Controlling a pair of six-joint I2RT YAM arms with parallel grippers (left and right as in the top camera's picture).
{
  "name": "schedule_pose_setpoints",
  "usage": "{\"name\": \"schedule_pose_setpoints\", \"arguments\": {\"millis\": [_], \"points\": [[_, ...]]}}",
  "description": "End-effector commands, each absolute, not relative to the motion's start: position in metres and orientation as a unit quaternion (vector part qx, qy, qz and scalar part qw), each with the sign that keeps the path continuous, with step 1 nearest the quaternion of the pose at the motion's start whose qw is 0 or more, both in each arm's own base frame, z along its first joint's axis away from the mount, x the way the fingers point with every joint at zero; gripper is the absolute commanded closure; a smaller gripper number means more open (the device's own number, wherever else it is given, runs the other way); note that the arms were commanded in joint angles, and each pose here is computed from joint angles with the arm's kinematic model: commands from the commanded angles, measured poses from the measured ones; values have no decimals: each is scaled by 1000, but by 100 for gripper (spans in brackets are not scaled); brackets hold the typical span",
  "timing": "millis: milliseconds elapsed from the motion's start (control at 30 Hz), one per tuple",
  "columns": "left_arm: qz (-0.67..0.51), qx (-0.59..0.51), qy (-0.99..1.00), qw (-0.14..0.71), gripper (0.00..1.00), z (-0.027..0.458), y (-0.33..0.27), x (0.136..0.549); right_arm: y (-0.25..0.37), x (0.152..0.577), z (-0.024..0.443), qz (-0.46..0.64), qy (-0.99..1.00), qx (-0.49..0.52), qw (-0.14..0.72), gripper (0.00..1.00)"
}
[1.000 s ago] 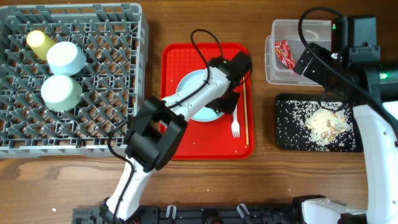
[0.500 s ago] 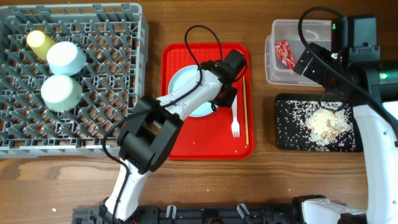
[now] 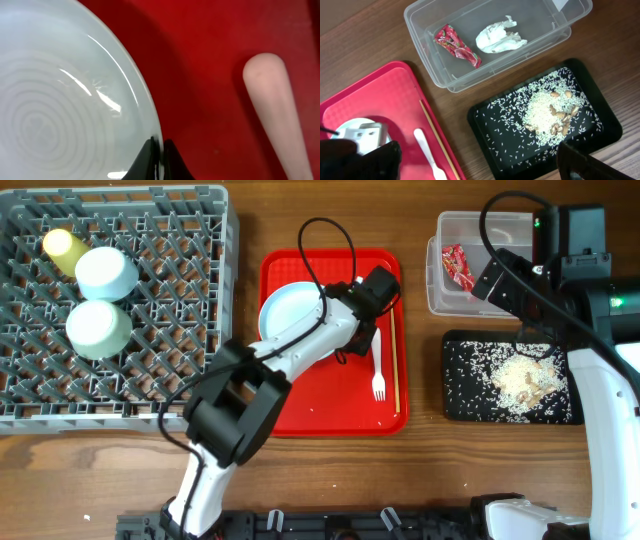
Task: Sort waste into correct bins and load items into the dishwasher rack
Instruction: 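Lower the left gripper to the light-blue plate rim and grasp it, then carry the plate left and stand it upright in the rack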
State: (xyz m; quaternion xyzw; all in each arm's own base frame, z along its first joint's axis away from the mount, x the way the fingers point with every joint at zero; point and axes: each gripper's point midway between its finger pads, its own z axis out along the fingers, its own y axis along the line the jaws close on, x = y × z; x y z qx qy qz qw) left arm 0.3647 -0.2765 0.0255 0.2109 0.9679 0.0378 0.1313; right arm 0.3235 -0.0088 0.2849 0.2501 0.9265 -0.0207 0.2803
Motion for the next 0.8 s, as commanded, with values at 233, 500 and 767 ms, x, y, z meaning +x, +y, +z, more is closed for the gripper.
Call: {"name": "schedule_pose_setpoints", "arguments": {"millis": [233,500,767], "points": [[74,156,935,308,96,165,-250,388,-13,326,285,-31,926,250,283,0],[108,89,901,411,96,247,-208,399,-13,326,285,-31,926,249,283,0],[-86,70,910,400,96,278,-172,425,-13,326,285,-31,926,249,283,0]]}}
